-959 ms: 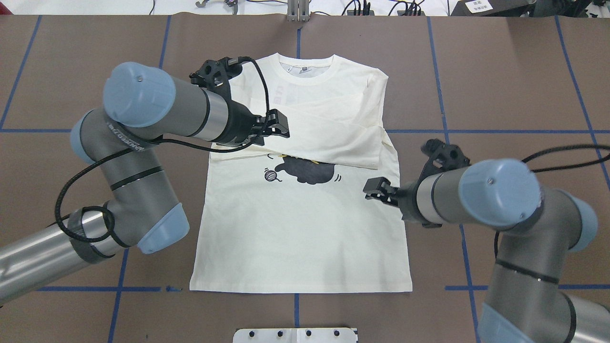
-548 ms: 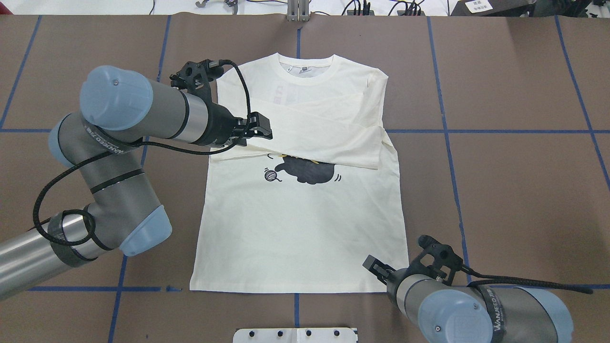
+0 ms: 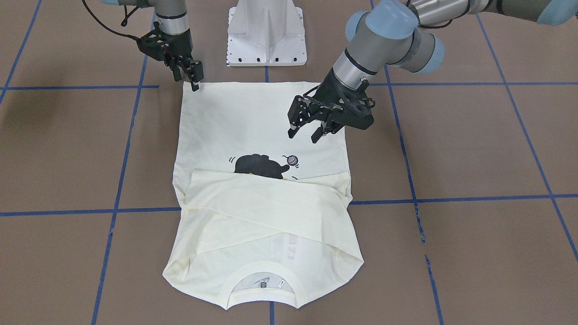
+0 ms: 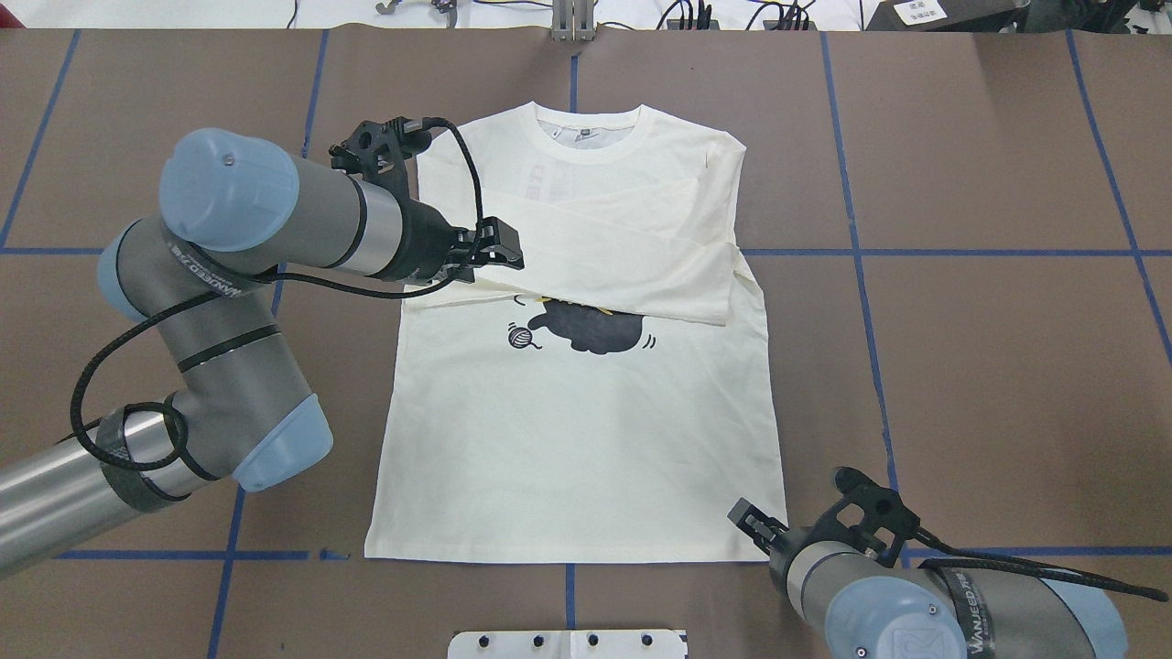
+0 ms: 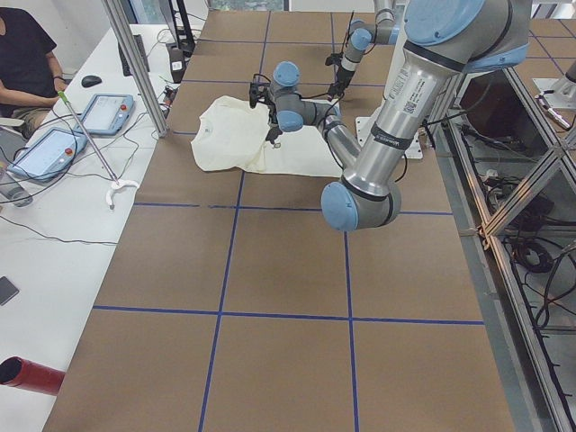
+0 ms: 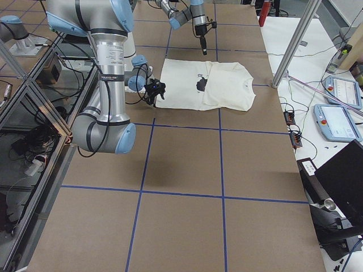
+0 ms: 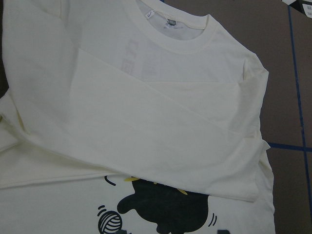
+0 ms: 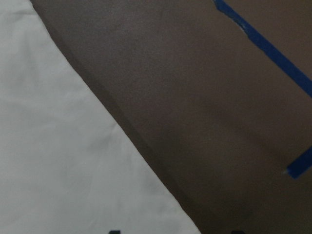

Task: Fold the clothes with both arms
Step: 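Move the left gripper to the hem and grasp both hem corners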

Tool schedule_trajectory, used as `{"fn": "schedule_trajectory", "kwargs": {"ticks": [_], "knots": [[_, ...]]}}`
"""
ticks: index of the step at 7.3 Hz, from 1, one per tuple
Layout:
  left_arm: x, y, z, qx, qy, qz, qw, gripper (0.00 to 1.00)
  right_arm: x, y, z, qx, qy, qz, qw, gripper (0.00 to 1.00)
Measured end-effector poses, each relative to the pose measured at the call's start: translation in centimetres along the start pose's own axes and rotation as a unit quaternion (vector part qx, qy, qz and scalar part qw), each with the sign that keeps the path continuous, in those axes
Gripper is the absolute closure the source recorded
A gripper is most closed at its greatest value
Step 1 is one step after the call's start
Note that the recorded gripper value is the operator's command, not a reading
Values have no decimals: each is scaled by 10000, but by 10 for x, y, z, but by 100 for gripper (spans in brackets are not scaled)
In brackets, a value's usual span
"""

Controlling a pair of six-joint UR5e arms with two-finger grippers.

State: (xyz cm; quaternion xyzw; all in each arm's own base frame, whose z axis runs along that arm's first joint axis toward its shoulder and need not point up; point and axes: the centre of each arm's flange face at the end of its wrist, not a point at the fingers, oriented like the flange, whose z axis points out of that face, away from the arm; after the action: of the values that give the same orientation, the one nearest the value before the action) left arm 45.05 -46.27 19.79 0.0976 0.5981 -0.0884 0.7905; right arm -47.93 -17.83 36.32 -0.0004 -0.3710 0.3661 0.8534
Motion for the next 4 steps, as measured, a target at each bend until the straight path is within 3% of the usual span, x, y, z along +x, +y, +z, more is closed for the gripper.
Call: {"fn": "schedule_trajectory", "kwargs": {"ticks": [1,4], "knots": [[0,0,0,0,0,-3,10000,31,4,2,1,-13,31,-28,10000,26],[0,0,0,-1,-4,-17,10000,31,9,10,4,-50,85,-92,9999,46]]}}
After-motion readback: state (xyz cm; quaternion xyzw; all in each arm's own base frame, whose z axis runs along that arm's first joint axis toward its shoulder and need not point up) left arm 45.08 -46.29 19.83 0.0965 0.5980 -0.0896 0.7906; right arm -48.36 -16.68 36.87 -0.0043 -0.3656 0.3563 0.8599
